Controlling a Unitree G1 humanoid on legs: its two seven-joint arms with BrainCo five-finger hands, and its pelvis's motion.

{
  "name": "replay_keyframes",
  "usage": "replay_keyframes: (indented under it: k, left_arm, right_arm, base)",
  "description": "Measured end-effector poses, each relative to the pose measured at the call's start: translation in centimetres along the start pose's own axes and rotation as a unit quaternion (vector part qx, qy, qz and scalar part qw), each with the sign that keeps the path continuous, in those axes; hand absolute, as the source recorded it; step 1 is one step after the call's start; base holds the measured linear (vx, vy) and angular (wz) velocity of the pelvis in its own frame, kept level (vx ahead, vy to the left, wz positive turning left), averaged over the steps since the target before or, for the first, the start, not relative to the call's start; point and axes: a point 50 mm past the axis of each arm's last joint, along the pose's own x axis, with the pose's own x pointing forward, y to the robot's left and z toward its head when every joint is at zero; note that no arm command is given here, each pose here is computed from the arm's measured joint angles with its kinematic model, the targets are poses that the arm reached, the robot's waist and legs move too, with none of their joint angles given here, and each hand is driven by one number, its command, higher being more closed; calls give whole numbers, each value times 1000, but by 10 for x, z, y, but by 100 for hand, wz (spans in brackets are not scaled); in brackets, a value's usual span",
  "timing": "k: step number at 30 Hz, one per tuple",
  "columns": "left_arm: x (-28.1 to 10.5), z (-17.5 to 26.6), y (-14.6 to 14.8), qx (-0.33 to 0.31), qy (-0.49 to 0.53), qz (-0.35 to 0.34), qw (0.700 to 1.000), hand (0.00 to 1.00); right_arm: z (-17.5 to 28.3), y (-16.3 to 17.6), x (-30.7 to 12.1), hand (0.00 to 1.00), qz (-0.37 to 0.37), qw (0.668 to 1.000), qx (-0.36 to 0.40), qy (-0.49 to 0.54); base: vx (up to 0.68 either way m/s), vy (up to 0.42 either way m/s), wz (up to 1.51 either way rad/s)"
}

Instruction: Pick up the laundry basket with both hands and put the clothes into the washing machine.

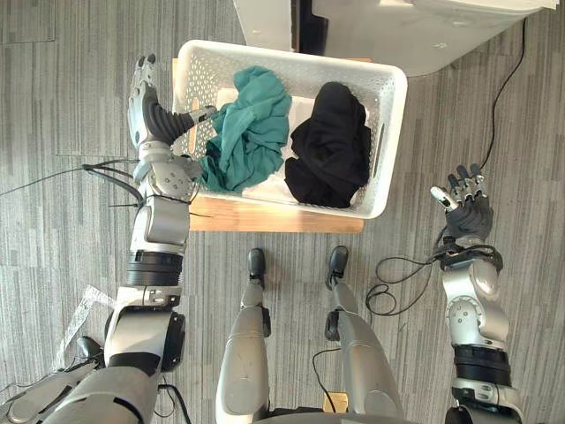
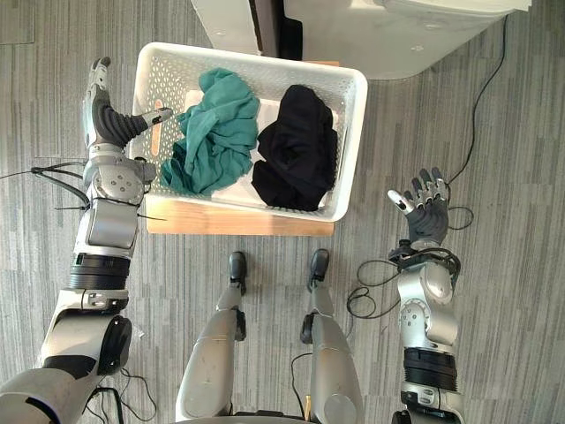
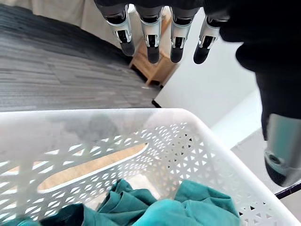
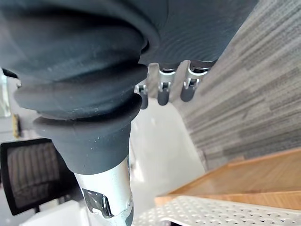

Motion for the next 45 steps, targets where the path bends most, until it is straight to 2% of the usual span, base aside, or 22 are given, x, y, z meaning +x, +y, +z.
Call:
replay_keyframes:
  k: [1,2,6,9,15,20,27,30,36,40,42,45]
  left_arm:
    - [-1,-1,-1,-10,4,-8,1000,0]
    - [-1,-3,-5,-73,20,-33,997,0]
    - [-1,-4,-7,-78,23,-41,996,0]
    - [1,-16,-15,-68,52,-61,994,0]
    - [15,-7,-13,-35,15,-77,996,0]
    - [26,-6,-8,22,-2,-73,997,0]
    - [29,-5,-7,25,-2,-72,997,0]
    - [31,-4,-5,25,-3,-67,997,0]
    - [33,-4,4,16,2,-17,1000,0]
    - [34,-5,14,-59,25,13,998,0]
    - [35,-7,19,-117,41,32,992,0]
    - [34,-12,25,-153,58,51,985,0]
  right_arm:
    - [0,0,0,0,0,1000,0,2]
    - [-1,0,0,0,-1,1000,0,4]
    - [-1,-3,0,0,-5,1000,-1,7]
    - [-1,-2,1,0,-2,1000,-1,9]
    - [5,4,7,0,8,1000,2,-4]
    - [15,9,14,0,19,1000,0,-21]
    - [17,11,15,0,23,999,-2,-25]
    - [17,14,16,0,33,999,-26,-25]
    - [18,15,15,0,33,999,-24,-36]
    - [16,12,12,0,29,999,-26,-35]
    - [14,12,11,0,29,998,-39,-31]
    - [10,14,11,0,33,998,-46,-19]
  base:
    - [0,0,0]
    - [0,0,0]
    - [0,0,0]
    - [0,0,0]
    - [0,0,0]
    - [-13,-1,-4]
    - [-4,-1,-1]
    - [0,0,0]
    - [0,0,0]
    - [-4,-2,-5]
    - [0,0,0]
    - [0,0,0]
